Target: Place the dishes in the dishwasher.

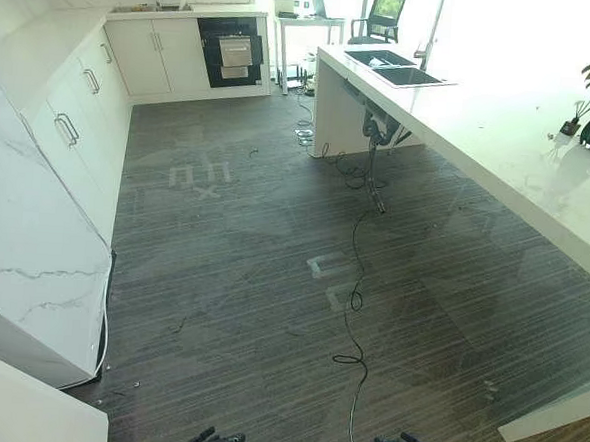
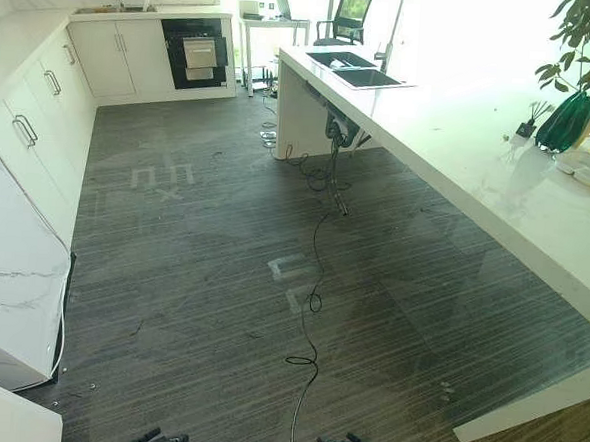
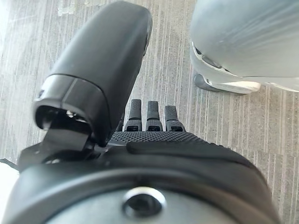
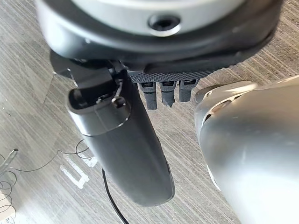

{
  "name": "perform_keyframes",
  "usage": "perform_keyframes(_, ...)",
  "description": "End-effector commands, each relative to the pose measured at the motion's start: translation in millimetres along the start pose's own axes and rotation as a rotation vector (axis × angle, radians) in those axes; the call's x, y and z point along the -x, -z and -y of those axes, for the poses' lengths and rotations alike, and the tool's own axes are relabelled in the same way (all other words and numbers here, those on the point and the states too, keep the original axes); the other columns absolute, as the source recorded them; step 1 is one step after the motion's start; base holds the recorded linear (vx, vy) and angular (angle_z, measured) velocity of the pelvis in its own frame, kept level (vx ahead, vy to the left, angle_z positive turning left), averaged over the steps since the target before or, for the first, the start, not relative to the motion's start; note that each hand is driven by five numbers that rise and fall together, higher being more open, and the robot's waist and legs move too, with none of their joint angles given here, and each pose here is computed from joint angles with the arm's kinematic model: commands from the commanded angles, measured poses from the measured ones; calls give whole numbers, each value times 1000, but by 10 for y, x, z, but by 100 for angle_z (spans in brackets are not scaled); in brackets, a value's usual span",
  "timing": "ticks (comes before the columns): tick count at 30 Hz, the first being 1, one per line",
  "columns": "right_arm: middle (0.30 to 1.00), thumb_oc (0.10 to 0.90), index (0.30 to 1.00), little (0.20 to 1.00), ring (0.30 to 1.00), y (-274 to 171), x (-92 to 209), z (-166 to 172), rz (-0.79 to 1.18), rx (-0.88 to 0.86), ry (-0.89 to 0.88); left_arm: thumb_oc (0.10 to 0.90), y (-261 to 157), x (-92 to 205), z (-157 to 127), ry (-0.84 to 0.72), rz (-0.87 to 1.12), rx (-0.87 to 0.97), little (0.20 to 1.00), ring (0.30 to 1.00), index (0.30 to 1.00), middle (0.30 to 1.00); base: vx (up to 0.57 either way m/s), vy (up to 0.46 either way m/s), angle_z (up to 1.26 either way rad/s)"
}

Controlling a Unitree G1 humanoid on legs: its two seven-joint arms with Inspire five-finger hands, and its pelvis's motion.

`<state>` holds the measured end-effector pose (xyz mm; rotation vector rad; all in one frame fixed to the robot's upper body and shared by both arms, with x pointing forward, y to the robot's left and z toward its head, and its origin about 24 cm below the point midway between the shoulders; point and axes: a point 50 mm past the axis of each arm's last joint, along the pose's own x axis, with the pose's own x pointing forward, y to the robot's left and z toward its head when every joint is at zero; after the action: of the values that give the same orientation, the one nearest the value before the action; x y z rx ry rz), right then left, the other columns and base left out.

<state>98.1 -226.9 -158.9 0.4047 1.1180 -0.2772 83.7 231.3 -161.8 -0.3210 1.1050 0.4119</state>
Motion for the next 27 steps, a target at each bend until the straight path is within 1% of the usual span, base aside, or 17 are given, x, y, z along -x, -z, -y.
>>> perform_keyframes(1, 900, 800, 900, 900, 900, -261, -10, -15, 101, -28, -27, 800, -279, -27, 115, 46, 124, -14, 900, 900, 900, 900, 0, 0, 0)
perform_keyframes(18, 900, 800, 900, 900, 900, -241, -9, -12, 96, -8, -34, 800, -258, -24, 56, 23, 108, -11, 900, 900, 900, 900, 0, 1, 1)
perform_keyframes(23, 900, 800, 900, 900, 900, -311, -5, -27, 141, -47, -37, 800, -282, -22, 57, 31, 117, -16, 900, 900, 900, 900, 0, 0, 0)
perform_keyframes(27, 900, 800, 900, 900, 900, -437, 12, -27, 197, 11, -18, 800, -367, -16, 60, 32, 155, 37, 900, 900, 900, 900, 0, 0, 0)
